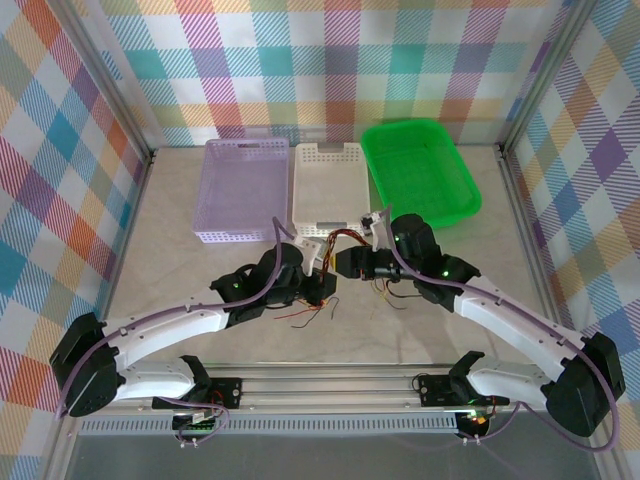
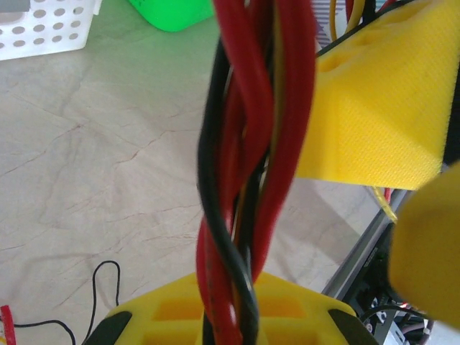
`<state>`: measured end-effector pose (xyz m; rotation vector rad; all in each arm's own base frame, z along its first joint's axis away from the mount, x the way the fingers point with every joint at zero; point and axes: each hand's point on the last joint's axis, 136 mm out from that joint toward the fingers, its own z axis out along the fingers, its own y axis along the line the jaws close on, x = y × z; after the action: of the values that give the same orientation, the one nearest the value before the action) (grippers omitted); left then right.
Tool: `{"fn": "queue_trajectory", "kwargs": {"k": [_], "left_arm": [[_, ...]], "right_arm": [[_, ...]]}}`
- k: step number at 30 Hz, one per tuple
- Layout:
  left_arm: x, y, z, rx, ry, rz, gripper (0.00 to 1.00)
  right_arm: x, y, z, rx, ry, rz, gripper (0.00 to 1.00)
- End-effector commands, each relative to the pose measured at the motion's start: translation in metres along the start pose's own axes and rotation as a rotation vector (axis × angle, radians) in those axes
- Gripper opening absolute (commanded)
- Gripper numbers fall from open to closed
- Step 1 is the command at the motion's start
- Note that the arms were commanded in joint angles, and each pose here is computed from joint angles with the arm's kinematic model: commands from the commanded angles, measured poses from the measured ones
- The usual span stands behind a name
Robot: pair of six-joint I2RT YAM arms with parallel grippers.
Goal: Untangle the cables
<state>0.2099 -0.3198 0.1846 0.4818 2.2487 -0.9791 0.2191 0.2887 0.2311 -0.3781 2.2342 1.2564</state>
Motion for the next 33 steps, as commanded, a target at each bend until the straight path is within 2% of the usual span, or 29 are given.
{"fn": "queue_trajectory", "kwargs": {"k": [1, 12, 14, 17, 19, 22, 23, 24, 26, 27, 29, 33], "left_arm": [[-0.015, -0.025, -0.002, 0.080, -0.034, 0.008, 0.00], [-0.015, -0.041, -0.005, 0.150, -0.022, 0.023, 0.00], [-0.013, -0.043, -0.005, 0.157, -0.017, 0.028, 0.00], [-0.014, -0.045, -0.008, 0.163, -0.021, 0.035, 0.00], [-0.016, -0.046, -0.012, 0.165, -0.027, 0.041, 0.00], [-0.019, -0.046, -0.022, 0.154, -0.044, 0.052, 0.01], [-0.019, -0.046, -0.026, 0.152, -0.046, 0.059, 0.10], [-0.019, -0.045, -0.030, 0.146, -0.050, 0.066, 0.24], [-0.020, -0.045, -0.043, 0.147, -0.067, 0.077, 0.45], [-0.020, -0.045, -0.047, 0.144, -0.074, 0.080, 0.53], [-0.019, -0.045, -0.057, 0.151, -0.091, 0.087, 0.61], [-0.016, -0.041, -0.072, 0.146, -0.120, 0.090, 0.64]], "right_arm": [[-0.015, 0.017, -0.006, -0.066, -0.088, -0.044, 0.47], [-0.014, 0.018, 0.004, -0.118, -0.110, -0.025, 0.38], [-0.015, 0.020, 0.004, -0.133, -0.117, -0.027, 0.31], [-0.018, 0.023, 0.002, -0.139, -0.125, -0.032, 0.15], [-0.019, 0.022, 0.000, -0.124, -0.134, -0.037, 0.01], [-0.020, 0.020, -0.006, -0.094, -0.146, -0.051, 0.00], [-0.021, 0.020, -0.009, -0.090, -0.154, -0.058, 0.00], [-0.021, 0.021, -0.011, -0.085, -0.156, -0.066, 0.00], [-0.022, 0.023, -0.013, -0.087, -0.157, -0.076, 0.00], [-0.022, 0.025, -0.013, -0.092, -0.152, -0.078, 0.00], [-0.022, 0.029, -0.013, -0.105, -0.138, -0.085, 0.00], [-0.022, 0.037, -0.012, -0.139, -0.114, -0.094, 0.00]]}}
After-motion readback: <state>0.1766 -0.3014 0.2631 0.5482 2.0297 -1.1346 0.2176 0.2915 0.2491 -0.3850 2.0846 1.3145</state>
